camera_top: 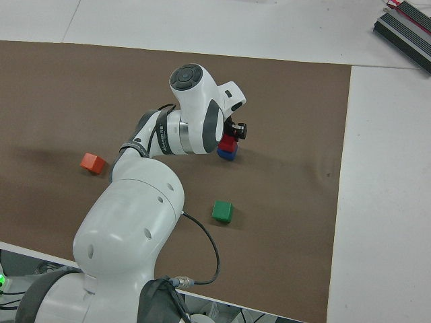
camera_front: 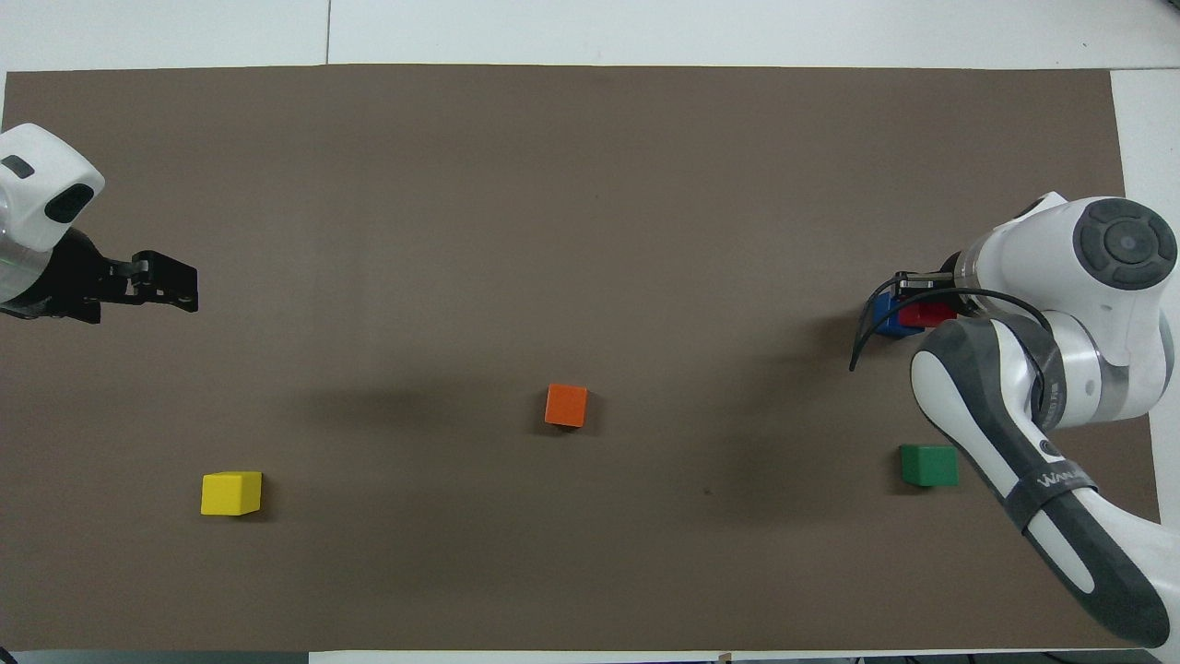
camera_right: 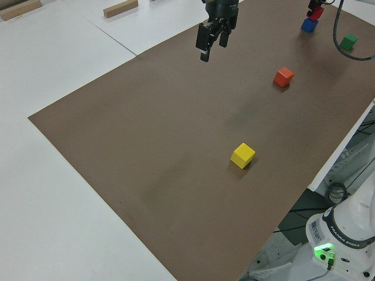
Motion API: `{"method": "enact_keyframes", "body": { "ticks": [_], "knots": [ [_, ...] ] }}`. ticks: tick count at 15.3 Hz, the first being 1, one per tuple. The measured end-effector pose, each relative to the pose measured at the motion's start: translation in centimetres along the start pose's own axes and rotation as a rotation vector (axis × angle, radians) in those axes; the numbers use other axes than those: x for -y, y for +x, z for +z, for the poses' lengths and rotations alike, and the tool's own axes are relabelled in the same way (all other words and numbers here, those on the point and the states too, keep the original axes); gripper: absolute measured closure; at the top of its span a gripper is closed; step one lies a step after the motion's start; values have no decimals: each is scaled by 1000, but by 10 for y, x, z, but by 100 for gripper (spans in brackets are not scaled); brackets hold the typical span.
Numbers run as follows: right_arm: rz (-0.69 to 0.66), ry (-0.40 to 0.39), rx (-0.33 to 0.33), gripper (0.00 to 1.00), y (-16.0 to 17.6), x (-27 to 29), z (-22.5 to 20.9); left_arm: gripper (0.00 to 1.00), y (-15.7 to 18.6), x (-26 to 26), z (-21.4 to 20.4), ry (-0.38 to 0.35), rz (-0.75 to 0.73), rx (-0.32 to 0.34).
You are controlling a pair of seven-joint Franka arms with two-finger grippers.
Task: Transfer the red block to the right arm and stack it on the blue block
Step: 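Lower the red cube onto the blue cube and open the right gripper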
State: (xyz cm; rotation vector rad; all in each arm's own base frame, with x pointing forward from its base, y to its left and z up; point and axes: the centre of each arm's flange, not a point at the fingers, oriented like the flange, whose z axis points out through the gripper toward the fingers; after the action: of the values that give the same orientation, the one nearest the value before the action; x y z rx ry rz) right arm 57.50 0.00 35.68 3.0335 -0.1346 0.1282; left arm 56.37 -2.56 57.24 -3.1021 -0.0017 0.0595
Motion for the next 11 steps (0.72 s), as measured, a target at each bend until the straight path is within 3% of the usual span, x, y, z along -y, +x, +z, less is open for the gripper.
{"method": "enact_keyframes", "body": {
  "ticks": [3,11],
  "knots": [
    [14,1,-4,44,0,2,0,0,0,2,-16,1,37,-22],
    [27,2,2,44,1,2,8,0,1,3,-13,1,42,-15]
  ]
}}
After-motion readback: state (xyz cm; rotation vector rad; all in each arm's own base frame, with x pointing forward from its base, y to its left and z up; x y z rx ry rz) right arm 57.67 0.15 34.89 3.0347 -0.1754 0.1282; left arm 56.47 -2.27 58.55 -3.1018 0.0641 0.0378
